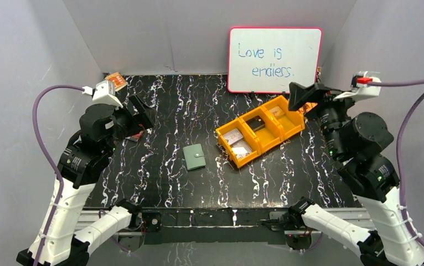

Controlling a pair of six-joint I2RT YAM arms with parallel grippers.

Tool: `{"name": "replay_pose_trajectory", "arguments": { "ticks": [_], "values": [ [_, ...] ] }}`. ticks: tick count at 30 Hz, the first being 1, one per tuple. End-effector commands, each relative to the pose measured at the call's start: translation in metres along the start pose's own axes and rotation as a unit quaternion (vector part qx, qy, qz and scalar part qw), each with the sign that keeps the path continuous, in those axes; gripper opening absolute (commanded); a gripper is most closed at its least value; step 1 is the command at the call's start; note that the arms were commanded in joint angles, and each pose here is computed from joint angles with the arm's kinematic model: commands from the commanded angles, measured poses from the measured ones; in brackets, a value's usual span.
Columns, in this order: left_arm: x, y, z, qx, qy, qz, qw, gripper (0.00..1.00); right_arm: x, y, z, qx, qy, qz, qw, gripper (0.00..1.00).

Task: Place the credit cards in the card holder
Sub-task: Reset both arms

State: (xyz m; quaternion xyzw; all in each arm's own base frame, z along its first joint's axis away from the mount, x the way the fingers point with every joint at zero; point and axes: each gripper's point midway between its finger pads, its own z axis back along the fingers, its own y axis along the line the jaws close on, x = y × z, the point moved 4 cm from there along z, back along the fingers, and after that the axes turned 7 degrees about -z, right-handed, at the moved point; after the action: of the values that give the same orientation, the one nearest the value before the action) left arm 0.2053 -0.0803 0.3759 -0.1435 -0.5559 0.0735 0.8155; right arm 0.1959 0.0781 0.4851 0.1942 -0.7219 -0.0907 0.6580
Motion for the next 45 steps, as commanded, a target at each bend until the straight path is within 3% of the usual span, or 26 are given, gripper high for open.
{"name": "replay_pose_trajectory", "arguments": {
  "ticks": [1, 7, 13, 21, 24, 29, 38, 45],
  "values": [
    [-0.002, -0.004, 0.002, -0.015, -0.002, -0.008, 1.000, 0.92, -0.057, -0.005, -0.003, 0.016, 0.065, 0.018, 0.998, 0.99],
    [-0.009, -0.011, -0.005, -0.016, 0.009, -0.013, 1.000, 0.92, -0.105, -0.008, 0.006, 0.031, 0.109, -0.048, 0.992, 0.99],
    [-0.008, -0.026, -0.001, -0.057, -0.002, -0.051, 0.997, 0.92, -0.113, -0.011, 0.007, 0.025, 0.097, -0.085, 0.991, 0.99],
    [0.002, -0.029, 0.008, -0.072, -0.032, -0.065, 0.995, 0.92, -0.109, 0.002, -0.001, 0.047, 0.121, -0.052, 0.990, 0.99],
    [0.003, -0.033, 0.010, -0.085, -0.032, -0.067, 0.994, 0.92, -0.103, -0.005, -0.008, 0.012, 0.108, -0.032, 0.994, 0.99],
    [0.018, -0.037, 0.017, -0.094, -0.056, -0.056, 0.992, 0.92, -0.089, 0.003, -0.012, 0.035, 0.086, -0.020, 0.996, 0.98],
    [0.098, -0.066, 0.039, -0.119, -0.151, -0.026, 0.981, 0.93, 0.002, 0.047, -0.015, 0.113, 0.005, -0.044, 0.993, 0.99],
    [0.098, -0.064, 0.044, -0.126, -0.172, 0.008, 0.977, 0.93, -0.010, 0.045, -0.010, 0.123, 0.010, -0.057, 0.991, 0.99]
  ]
}}
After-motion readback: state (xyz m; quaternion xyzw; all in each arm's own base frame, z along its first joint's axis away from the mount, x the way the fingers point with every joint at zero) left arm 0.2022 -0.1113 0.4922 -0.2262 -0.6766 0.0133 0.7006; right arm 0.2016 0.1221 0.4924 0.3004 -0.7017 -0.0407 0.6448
